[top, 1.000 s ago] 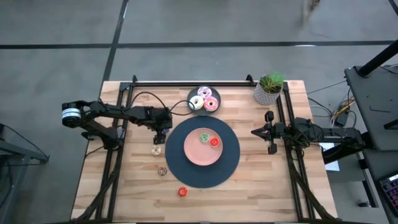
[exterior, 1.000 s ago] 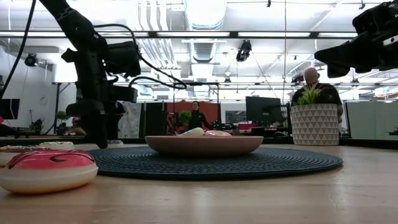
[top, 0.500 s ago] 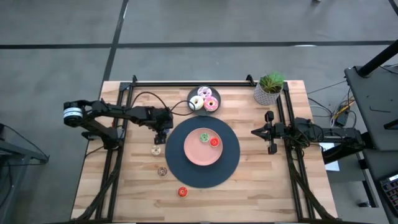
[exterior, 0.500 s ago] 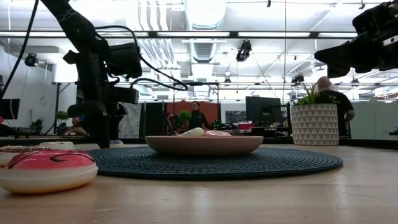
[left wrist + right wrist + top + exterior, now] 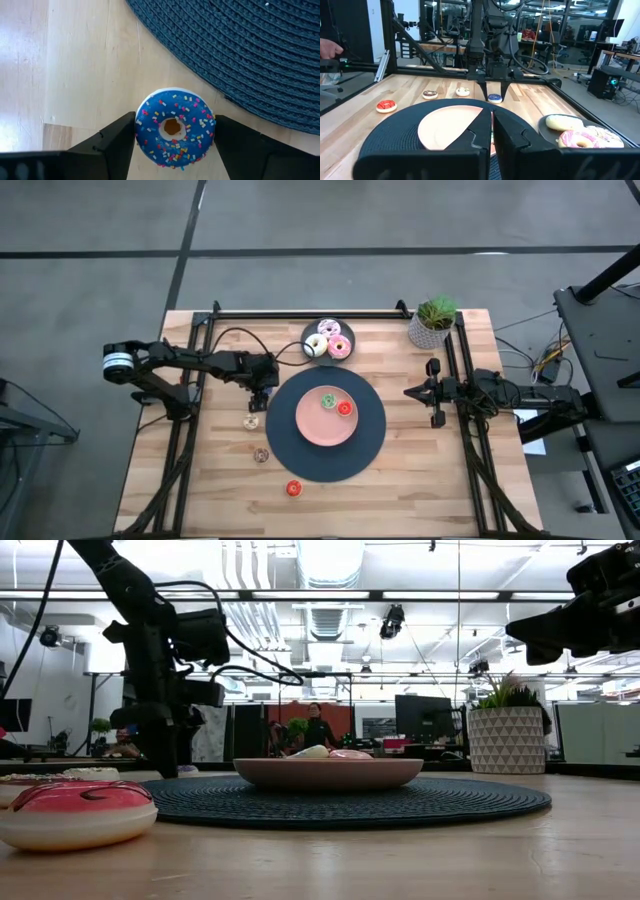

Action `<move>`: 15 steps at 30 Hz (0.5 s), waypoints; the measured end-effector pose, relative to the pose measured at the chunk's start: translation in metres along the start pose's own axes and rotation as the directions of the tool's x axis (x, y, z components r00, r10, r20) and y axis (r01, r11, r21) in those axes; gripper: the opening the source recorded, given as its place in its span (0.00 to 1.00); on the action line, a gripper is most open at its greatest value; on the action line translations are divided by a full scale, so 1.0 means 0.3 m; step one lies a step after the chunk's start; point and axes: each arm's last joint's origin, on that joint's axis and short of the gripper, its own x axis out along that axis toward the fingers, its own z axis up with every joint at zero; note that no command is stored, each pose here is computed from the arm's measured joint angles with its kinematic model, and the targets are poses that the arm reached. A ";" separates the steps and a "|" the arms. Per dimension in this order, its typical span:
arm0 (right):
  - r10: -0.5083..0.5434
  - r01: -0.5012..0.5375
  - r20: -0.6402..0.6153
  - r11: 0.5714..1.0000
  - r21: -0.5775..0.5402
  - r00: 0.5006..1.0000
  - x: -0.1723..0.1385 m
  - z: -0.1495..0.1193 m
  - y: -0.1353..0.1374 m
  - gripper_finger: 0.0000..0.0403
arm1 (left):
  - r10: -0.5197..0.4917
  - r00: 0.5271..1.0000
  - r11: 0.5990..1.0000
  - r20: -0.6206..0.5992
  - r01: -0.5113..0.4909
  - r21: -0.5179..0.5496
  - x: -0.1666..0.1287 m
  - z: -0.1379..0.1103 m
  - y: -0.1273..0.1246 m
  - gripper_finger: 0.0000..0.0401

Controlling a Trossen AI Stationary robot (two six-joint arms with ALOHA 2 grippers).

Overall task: Pick & Place donuts
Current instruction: Put the small blue donut on the pink plate

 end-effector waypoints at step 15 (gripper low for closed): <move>0.000 0.000 0.000 1.000 0.000 1.000 0.000 0.000 0.000 0.02 | 0.001 1.000 1.000 -0.005 -0.001 -0.015 0.000 -0.001 0.000 0.58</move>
